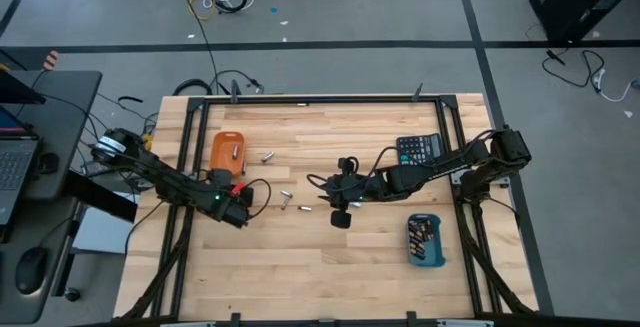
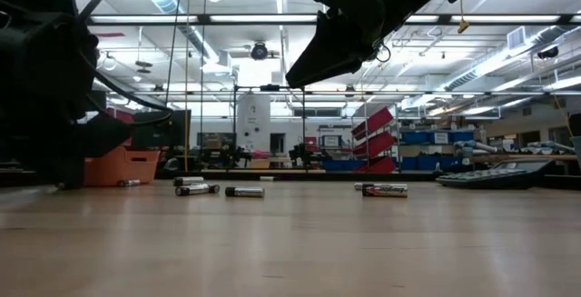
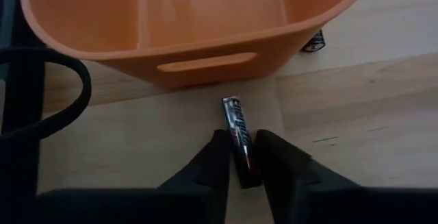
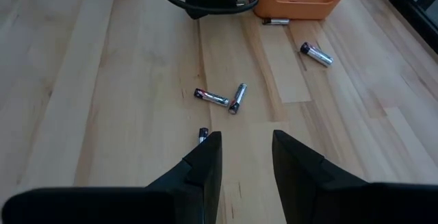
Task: Sort batteries
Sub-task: Put the silver battery into the orange bin
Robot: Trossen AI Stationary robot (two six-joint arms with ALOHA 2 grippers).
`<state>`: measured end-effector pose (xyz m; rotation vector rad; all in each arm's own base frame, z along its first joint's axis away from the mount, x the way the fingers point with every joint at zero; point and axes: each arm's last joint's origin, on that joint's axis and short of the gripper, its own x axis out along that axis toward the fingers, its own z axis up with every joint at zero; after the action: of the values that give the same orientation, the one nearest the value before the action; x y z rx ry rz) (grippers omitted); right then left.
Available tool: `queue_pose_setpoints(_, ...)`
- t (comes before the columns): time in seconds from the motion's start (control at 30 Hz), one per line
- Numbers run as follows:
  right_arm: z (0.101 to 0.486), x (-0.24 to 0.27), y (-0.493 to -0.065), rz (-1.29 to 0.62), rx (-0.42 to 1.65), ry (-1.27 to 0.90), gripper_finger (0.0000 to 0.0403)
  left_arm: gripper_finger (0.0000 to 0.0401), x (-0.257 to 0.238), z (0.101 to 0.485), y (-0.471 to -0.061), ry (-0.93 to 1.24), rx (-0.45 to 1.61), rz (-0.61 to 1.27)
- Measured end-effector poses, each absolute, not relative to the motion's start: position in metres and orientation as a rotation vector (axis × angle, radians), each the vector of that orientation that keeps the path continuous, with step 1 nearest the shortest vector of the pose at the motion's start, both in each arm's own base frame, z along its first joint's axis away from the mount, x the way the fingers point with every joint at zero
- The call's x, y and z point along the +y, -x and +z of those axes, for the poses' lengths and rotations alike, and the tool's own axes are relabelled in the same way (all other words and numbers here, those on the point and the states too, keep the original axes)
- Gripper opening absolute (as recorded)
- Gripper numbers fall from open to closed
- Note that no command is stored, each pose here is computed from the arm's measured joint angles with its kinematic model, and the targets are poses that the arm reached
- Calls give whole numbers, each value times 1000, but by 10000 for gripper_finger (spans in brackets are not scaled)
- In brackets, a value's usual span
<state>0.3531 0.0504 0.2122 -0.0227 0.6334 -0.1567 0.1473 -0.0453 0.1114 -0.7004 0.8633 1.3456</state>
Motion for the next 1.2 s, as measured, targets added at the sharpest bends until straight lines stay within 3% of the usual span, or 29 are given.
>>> queue_pose_setpoints(0.3,212,50,-353,-156,633,22,115,19,-47,112,-147,686,873,1329)
queue_pose_setpoints(0.73,212,50,-353,-157,642,24,115,16,-70,144,-165,655,949,1241)
queue_pose_setpoints(1.03,212,52,-352,-153,642,26,115,15,-89,204,-184,507,939,1142)
queue_pose_setpoints(1.2,212,52,-352,-153,642,26,115,15,-79,242,-181,328,936,1240)
